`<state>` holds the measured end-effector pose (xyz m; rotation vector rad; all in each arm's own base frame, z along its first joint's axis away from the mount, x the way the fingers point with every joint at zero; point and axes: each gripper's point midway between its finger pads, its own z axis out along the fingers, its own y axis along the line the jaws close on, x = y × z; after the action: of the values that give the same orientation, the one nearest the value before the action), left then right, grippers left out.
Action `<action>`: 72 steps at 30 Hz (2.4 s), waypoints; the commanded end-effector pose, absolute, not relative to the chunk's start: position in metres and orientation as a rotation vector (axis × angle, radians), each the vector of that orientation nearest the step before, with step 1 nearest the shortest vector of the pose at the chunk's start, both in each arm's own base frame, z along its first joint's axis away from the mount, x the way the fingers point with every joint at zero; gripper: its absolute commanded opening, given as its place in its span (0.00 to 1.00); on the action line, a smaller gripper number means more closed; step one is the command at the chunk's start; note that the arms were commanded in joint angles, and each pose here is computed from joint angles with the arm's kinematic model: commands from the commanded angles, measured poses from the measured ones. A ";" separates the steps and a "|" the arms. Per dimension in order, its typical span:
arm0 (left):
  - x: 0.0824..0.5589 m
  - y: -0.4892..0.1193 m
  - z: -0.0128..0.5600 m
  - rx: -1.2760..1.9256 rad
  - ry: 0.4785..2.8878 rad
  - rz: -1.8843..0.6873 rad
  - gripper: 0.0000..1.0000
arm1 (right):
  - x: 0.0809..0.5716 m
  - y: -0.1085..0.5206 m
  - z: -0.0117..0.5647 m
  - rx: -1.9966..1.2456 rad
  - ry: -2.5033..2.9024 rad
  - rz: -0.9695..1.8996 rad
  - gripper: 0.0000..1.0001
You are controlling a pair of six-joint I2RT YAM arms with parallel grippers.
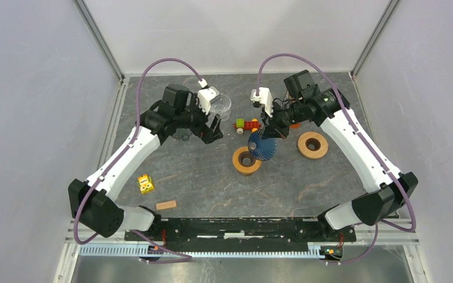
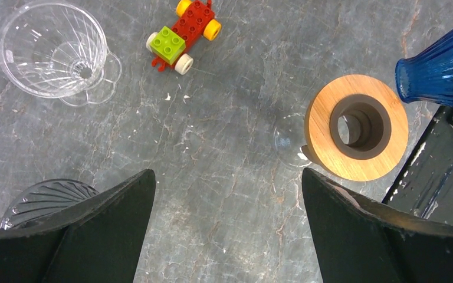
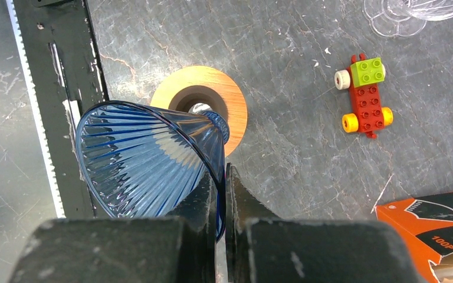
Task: Place the coffee filter in the dripper
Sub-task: Place the coffee dripper in the dripper holder.
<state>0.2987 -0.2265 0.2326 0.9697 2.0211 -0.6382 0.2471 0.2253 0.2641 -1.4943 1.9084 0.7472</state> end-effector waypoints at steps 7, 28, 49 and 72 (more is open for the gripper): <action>0.294 -0.212 0.238 0.935 1.949 -0.554 0.97 | 0.251 0.245 0.275 -1.484 1.867 0.680 0.00; 0.269 -0.209 0.252 0.962 1.891 -0.640 0.95 | 0.260 0.253 0.251 -1.511 1.956 0.685 0.00; 0.263 -0.210 0.250 0.955 1.877 -0.678 0.95 | 0.229 0.254 0.224 -1.601 2.000 0.714 0.00; 0.257 -0.219 0.240 0.990 1.877 -0.722 0.93 | 0.253 0.263 0.200 -1.606 2.087 0.677 0.30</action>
<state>0.2569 -0.2124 0.2328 0.9759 1.9336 -0.7062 0.2418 0.2571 0.1892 -1.6253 2.1166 0.7082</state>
